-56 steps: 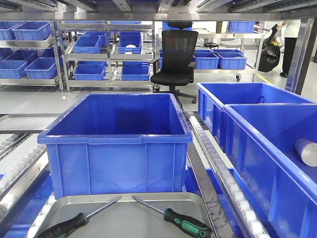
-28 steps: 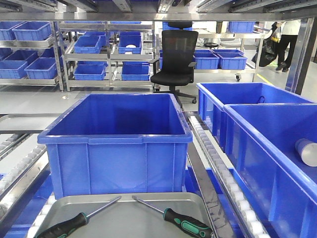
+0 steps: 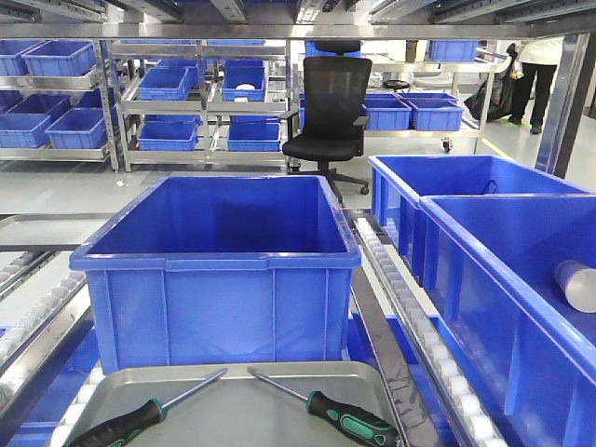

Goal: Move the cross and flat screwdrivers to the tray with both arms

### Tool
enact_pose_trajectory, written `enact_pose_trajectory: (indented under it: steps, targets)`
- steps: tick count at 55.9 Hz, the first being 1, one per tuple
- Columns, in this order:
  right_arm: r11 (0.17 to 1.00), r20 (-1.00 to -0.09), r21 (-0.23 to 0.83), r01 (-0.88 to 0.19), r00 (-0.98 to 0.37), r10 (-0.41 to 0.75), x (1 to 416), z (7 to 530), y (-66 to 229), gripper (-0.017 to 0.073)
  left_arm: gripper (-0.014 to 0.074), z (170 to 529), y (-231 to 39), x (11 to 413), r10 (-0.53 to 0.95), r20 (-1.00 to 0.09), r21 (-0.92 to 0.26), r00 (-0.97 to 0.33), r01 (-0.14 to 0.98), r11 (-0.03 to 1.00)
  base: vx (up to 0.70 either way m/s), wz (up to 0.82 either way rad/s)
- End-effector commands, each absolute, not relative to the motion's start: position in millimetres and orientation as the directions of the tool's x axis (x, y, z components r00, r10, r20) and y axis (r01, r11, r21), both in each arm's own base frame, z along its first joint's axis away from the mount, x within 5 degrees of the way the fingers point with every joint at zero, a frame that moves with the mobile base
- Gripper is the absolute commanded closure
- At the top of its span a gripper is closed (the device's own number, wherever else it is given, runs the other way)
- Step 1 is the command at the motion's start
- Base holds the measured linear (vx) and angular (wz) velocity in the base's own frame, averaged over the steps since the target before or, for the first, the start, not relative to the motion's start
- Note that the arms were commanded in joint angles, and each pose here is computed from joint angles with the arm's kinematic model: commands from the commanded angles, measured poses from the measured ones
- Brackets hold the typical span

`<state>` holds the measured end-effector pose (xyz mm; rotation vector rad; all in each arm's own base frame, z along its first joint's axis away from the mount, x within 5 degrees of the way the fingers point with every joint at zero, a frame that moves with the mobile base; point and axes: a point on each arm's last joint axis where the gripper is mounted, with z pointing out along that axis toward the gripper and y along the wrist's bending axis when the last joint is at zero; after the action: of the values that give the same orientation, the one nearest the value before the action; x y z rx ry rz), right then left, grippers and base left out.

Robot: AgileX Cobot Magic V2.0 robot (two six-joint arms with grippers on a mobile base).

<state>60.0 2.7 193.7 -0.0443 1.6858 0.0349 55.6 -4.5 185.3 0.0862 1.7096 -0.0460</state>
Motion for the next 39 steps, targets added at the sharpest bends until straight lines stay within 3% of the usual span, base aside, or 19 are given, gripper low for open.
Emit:
enact_pose_trajectory:
  steps: [1, 10, 39]
  targets:
    - [0.997, -0.998, 0.053, 0.048, 0.034, 0.051, 56.7, 197.3, -2.9, 0.0567, 0.0591, 202.4, -4.5, 54.3, 0.004, -1.000, 0.003, -0.016, 0.082, 0.997, 0.00, 0.00]
    - [0.989, -0.997, 0.074, 0.128, -0.004, 0.075, 56.7, 194.4, -7.4, 0.0567, 0.0591, 202.2, -4.5, 54.4, 0.006, -1.000, 0.004, -0.017, 0.082, 0.997, 0.00, 0.00]
    - [0.989, -0.997, 0.073, 0.126, 0.002, 0.073, 56.3, 194.8, -7.3, 0.0567, 0.0591, 202.4, -4.5, 54.4, 0.005, -1.000, 0.004, -0.016, 0.082, 0.997, 0.00, 0.00]
